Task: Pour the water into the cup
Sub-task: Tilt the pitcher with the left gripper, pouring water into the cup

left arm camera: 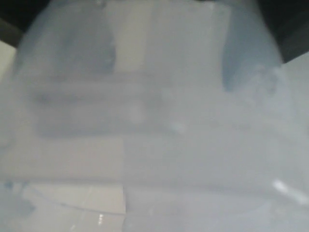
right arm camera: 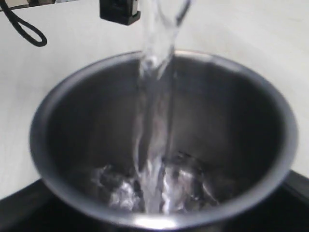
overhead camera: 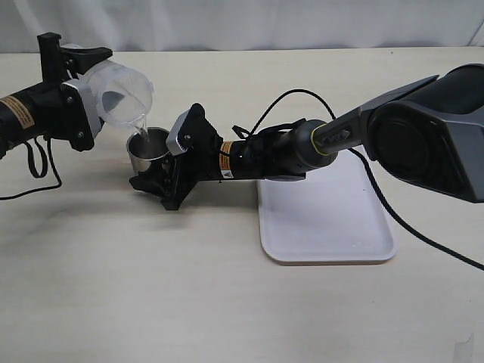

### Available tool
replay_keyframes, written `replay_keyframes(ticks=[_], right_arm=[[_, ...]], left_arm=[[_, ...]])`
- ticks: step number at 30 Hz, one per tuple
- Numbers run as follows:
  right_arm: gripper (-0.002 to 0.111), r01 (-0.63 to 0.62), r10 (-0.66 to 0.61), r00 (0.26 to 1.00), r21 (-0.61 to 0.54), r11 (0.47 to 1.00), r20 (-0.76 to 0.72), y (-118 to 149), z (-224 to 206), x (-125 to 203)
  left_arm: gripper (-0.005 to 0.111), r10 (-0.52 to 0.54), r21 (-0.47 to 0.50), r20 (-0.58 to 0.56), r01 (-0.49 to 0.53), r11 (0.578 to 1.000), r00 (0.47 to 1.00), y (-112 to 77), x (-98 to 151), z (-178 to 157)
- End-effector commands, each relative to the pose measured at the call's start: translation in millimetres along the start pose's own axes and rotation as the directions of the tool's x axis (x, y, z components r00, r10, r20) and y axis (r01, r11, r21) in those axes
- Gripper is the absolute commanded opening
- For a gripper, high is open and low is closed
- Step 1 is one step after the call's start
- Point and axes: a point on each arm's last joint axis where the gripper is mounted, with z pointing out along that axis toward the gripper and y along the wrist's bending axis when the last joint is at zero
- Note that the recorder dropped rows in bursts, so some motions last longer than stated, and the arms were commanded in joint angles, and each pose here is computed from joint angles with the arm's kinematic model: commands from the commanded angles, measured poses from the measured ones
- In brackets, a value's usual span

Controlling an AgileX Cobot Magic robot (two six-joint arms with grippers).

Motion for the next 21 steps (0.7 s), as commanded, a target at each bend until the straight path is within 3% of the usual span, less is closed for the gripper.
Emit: replay_keyframes(ticks=[1,21], right_arm=[[0.004,-0.003,0.004,1.000,0.009,1.000,-0.020,-1.9,-0.7,3.3],[0.004,-0.006,0.006,1.000,0.009,1.000,-0.020,-1.9,-0.7,3.3]], left_arm=[[0.000,0.010,-0.068,-0.003,-0.010,0.998,1.000,9.1,-0.2,1.3],[0.000,0.102,-0.079,-0.003,-0.102,0.992,0.995,10.2,-0.8,1.2]])
